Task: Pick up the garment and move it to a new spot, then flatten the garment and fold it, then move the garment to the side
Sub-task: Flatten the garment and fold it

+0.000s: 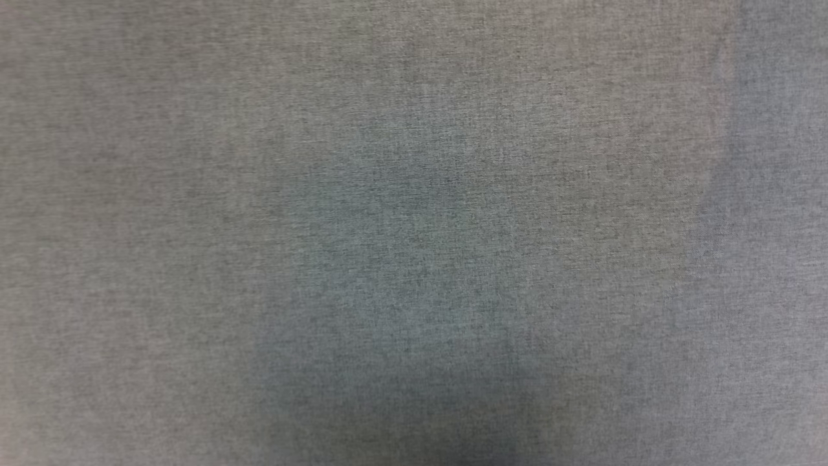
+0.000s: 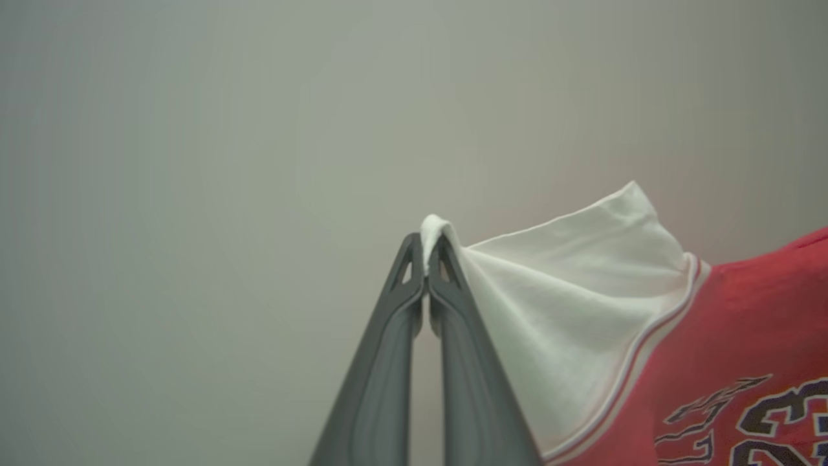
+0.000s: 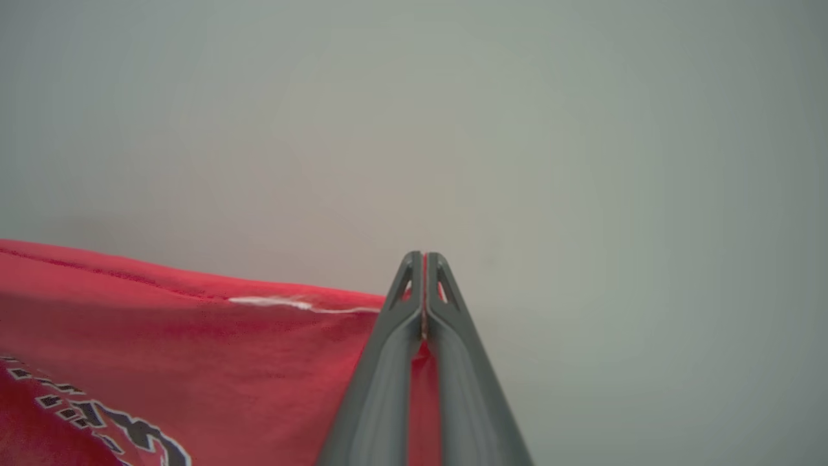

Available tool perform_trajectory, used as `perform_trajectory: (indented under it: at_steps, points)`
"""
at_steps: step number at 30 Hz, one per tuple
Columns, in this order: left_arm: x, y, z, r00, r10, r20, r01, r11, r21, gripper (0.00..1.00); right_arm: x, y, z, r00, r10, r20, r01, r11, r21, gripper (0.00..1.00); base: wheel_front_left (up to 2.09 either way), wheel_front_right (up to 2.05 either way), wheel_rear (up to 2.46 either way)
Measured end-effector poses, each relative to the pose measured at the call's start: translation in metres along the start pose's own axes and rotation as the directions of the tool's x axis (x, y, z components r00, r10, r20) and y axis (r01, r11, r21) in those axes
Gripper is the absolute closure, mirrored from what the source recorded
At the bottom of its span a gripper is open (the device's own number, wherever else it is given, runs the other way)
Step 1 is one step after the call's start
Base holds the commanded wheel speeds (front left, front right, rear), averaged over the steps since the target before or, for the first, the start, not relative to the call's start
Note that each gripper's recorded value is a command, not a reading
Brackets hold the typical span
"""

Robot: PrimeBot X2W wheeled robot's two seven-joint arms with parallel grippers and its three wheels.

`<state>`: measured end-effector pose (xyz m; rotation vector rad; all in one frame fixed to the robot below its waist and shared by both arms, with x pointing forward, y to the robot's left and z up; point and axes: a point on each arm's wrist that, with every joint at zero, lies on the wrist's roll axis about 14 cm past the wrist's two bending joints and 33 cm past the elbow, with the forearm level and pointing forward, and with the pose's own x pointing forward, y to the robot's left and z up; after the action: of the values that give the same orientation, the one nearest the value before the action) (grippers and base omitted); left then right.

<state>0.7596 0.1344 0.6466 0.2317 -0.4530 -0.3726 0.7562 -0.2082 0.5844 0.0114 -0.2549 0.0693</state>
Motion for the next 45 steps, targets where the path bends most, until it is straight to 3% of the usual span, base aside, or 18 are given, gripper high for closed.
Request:
perform_trajectory:
  at_steps: [8,17,25,45]
  points:
    - [-0.071,-0.058,-0.040,0.991,-0.077,-0.106,0.059,0.983,-0.171,1.00,-0.052,0.003,-0.056,0.988,0.000,-0.152,0.006,0.999,0.040,1.00,0.00,0.00,0.00]
    - [-0.177,-0.089,-0.064,0.940,-0.100,-0.327,0.003,0.959,-0.285,1.00,-0.128,0.017,-0.074,0.956,0.026,-0.293,0.002,0.996,0.094,1.00,0.00,0.00,0.00]
    - [-0.259,-0.116,-0.047,0.890,-0.148,-0.431,0.001,0.947,-0.322,1.00,-0.192,0.012,-0.068,0.928,0.005,-0.372,0.061,0.984,0.166,1.00,0.00,0.00,0.00]
    - [-0.384,-0.145,0.011,0.856,-0.166,-0.489,-0.024,0.933,-0.359,1.00,-0.322,0.038,-0.065,0.862,0.038,-0.505,0.152,0.932,0.329,1.00,0.00,0.00,0.00]
